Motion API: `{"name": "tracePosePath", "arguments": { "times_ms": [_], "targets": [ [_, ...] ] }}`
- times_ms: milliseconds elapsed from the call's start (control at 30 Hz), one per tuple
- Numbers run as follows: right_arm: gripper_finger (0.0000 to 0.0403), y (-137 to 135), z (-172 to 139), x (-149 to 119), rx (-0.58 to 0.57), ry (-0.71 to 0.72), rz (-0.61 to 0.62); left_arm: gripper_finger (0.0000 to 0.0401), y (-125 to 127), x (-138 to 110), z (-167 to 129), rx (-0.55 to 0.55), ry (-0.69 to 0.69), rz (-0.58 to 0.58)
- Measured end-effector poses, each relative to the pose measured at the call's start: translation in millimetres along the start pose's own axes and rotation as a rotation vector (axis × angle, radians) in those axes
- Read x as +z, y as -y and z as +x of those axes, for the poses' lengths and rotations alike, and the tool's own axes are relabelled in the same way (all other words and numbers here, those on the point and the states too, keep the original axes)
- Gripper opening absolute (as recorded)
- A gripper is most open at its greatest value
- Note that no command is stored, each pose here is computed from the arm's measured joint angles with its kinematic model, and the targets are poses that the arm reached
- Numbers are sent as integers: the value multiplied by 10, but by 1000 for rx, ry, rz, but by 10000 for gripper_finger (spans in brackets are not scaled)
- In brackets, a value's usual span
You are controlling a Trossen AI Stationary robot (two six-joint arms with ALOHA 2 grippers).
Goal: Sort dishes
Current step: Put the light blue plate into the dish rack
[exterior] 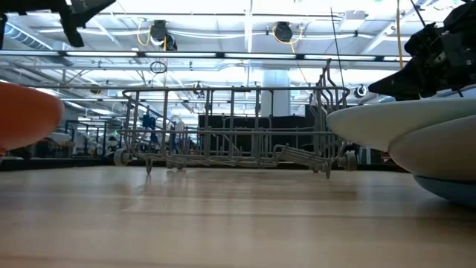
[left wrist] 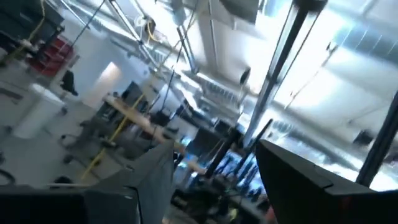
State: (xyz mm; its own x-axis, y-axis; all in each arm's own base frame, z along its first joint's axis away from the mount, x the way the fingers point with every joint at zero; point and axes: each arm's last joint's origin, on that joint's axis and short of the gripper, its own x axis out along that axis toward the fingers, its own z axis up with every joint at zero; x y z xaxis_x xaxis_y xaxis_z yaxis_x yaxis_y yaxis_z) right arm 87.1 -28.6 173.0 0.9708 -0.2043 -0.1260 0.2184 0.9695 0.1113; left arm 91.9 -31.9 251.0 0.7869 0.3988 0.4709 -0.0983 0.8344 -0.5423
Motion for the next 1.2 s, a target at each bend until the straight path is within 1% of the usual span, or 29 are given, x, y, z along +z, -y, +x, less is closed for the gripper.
{"name": "tracePosePath", "arguments": {
  "times_ms": [100, 233, 300, 400, 467, 567, 667, 800, 867, 900, 967, 1067, 1200],
  "targets": [
    [4, 0, 0, 0, 0, 0, 0, 228, 29, 12, -2, -101, 8, -46],
    [4, 0, 0, 0, 0, 0, 0, 228, 90, 1, -7, -289, 0, -23],
    [4, 0, 0, 0, 0, 0, 0, 228, 131, 14, 19, -318, -9, -36],
    [4, 0, 0, 0, 0, 0, 0, 228, 202, 22, 80, -319, -48, -8],
    [4, 0, 0, 0, 0, 0, 0, 228, 245, 27, 128, -285, -72, 16],
    [4, 0, 0, 0, 0, 0, 0, 228, 276, 64, 192, -163, -69, 22],
    [4, 0, 0, 0, 0, 0, -8, 228, 274, 65, 218, -67, -67, 29],
    [4, 0, 0, 1, 0, 1, -10, 228, 236, 66, 219, 70, -60, 5],
    [4, 0, 0, 1, 0, 1, -10, 228, 224, 40, 216, 103, -76, -2],
    [4, 0, 0, 0, 0, 0, -10, 228, 225, 21, 215, 95, -89, 1],
    [4, 0, 0, 0, 0, 1, -10, 228, 241, -25, 213, 30, -127, 32],
    [4, 0, 0, 0, 0, 0, -10, 228, 250, -67, 213, -6, -156, 52],
    [4, 0, 0, 0, 0, 0, -10, 228, 288, -87, 223, -144, -179, 80]
  ]
}}
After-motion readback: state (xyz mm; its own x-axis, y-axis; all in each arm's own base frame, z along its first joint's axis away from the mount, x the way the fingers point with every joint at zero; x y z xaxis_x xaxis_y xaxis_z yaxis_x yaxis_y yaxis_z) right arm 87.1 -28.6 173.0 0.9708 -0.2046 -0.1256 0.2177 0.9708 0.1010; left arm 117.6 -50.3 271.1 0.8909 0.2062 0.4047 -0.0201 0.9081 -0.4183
